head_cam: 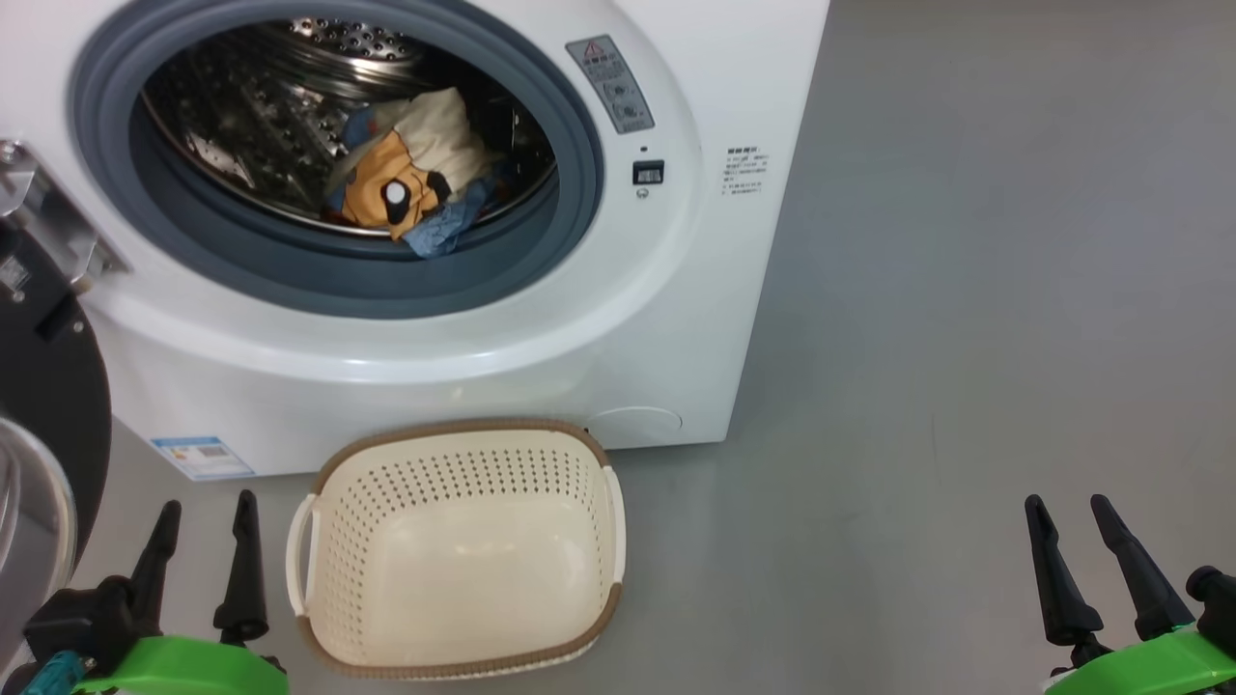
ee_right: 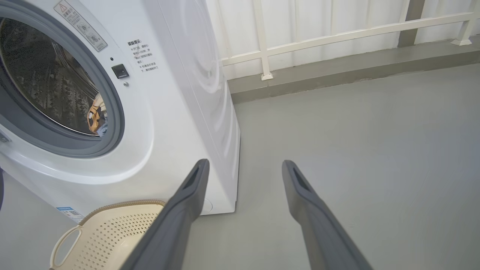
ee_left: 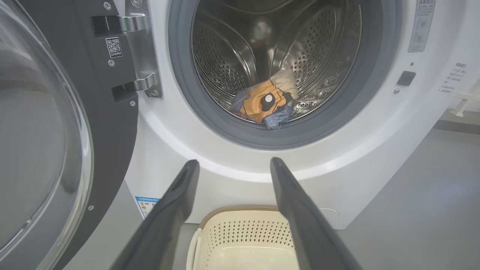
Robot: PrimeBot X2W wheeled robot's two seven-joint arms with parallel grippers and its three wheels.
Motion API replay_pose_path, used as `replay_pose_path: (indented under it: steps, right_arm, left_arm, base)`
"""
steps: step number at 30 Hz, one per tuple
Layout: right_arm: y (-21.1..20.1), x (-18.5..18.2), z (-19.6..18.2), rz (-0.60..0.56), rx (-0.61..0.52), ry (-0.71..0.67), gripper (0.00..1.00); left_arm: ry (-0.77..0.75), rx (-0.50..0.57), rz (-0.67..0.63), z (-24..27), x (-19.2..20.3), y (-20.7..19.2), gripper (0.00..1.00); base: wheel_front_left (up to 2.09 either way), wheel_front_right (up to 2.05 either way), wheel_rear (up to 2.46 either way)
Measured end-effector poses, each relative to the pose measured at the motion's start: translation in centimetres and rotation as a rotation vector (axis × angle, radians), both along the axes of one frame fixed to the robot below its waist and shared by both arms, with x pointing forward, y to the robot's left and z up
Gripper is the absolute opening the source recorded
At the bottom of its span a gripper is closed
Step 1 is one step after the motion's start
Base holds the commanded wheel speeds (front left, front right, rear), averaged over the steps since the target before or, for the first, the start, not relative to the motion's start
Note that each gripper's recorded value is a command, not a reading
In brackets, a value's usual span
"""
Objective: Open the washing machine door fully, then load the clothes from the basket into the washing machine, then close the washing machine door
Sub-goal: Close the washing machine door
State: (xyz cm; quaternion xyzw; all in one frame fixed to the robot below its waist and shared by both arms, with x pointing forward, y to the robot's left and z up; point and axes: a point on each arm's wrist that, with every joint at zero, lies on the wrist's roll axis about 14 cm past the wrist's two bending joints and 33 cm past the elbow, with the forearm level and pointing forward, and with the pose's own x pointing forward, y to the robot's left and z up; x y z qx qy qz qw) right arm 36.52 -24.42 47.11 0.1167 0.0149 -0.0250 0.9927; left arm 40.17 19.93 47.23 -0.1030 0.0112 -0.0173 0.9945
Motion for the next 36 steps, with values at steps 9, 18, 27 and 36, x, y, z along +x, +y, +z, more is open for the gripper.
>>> replay_pose_path:
  steps: [9, 18, 27, 36]
  right_arm:
    - [0.1, 0.1, 0.1, 0.004, 0.000, -0.004, 1.00]
    - [0.5, 0.3, 0.2, 0.015, 0.001, -0.008, 1.00]
    - [2.5, 1.4, 0.0, 0.089, -0.006, -0.003, 1.00]
    - [6.5, 3.6, 0.3, 0.212, -0.001, -0.017, 1.00]
  left_arm:
    - [-0.006, -0.007, -0.003, 0.2, -0.3, -0.1, 1.00]
    - [-0.011, -0.009, -0.011, 0.4, -0.8, -0.4, 1.00]
    - [-0.012, -0.013, 0.040, 0.5, -1.7, 1.3, 1.00]
    - [-0.003, -0.023, 0.140, 0.3, -3.8, 4.0, 1.00]
  base:
    - [-1.27, 1.24, 0.03]
    - [-0.21, 0.21, 0.00]
    - [0.00, 0.00, 0.00]
    - [0.00, 0.00, 0.00]
